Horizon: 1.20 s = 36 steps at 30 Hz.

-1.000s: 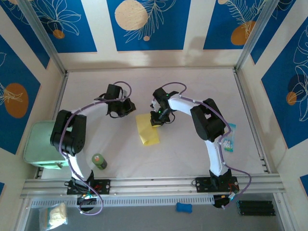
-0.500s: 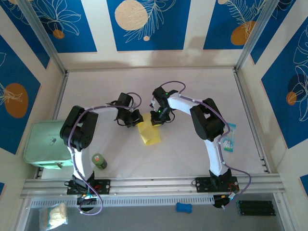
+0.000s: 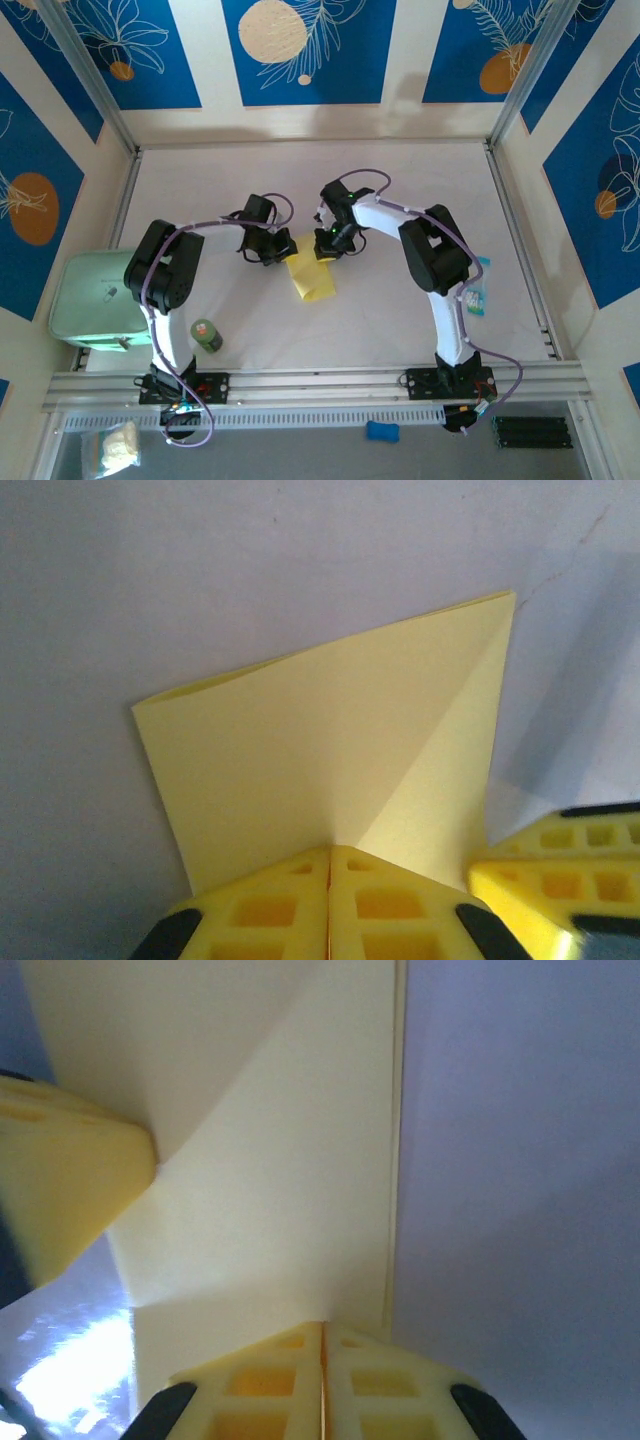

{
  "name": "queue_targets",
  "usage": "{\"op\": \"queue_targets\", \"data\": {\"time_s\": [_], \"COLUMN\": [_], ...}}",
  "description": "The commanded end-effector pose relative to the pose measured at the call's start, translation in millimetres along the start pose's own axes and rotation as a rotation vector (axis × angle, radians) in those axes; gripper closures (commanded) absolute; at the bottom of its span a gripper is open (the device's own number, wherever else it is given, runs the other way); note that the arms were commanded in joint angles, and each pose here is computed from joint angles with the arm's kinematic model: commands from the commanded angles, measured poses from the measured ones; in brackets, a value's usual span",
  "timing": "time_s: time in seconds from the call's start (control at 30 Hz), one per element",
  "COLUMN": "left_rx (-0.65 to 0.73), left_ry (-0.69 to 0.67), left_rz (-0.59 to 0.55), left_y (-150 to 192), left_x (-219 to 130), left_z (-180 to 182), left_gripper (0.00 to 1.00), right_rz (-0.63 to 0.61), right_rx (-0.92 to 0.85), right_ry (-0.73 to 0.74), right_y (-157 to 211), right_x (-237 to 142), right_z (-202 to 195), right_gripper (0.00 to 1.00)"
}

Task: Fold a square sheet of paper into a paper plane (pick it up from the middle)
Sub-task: First fold the square sheet of paper in half at the center of the table.

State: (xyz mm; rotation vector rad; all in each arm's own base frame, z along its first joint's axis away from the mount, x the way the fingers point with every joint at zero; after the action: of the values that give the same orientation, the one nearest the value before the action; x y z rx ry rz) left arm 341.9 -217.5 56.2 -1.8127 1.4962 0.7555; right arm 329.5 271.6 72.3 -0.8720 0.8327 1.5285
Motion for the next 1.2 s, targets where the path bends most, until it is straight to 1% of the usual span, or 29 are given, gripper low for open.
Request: {"op": "queue_targets", "data": {"time_s": [0.0, 0.13, 0.3, 0.5, 0.63, 0.87, 1.03, 1.17], "left_rx": [-0.096, -0.169, -0.225, -0.181, -0.141, -0.122, -0.1, -0.058], "left_ry": [-0.153, -0.158, -0.149, -0.116, -0.111, -0.112, -0.101, -0.059], "left_rz": [0.065, 0.05, 0.024, 0.022, 0.035, 0.048, 0.043, 0.017], "left_y": [26.9, 34.0, 37.2, 33.2, 31.3, 29.7, 25.0, 14.3], "left_x": [14.1, 16.8, 20.5, 22.3, 22.2, 24.1, 23.0, 16.1], "left_z": [43.9, 52.1, 57.7, 52.7, 49.6, 48.9, 43.9, 28.8], "left_gripper": [0.92, 0.92, 0.92, 0.93, 0.92, 0.92, 0.92, 0.9], "right_rz": [-0.069, -0.066, -0.036, -0.011, -0.016, -0.023, -0.003, 0.018], "right_rx": [0.037, 0.085, 0.065, 0.07, 0.074, 0.091, 0.108, 0.131], "right_ry": [-0.166, -0.19, -0.167, -0.079, -0.045, 0.001, 0.014, 0.036], "right_y": [4.5, 21.2, 34.5, 36.8, 26.5, 9.3, 10.6, 16.5], "right_x": [-31.0, -30.0, -23.7, -7.5, -4.0, 4.4, 13.8, 24.3], "right_z": [34.4, 40.5, 47.5, 34.9, 23.9, 2.7, -9.1, -20.3], "right_gripper": [0.92, 0.93, 0.93, 0.93, 0.93, 0.93, 0.93, 0.94]}}
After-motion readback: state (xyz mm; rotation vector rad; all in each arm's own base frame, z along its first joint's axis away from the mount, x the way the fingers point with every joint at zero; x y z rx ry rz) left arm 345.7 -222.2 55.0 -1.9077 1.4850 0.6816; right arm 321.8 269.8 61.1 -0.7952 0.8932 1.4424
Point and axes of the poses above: each hand's point on the last joint's axis, 136 mm out from that joint toward the fingers, its own x axis out along the fingers, its own z axis along the line the jaws close on, y = z × x, the point moved 5 cm from there along -x, back along the fingers, and after that the axes turned 7 degrees about x, right-handed, at the moved point
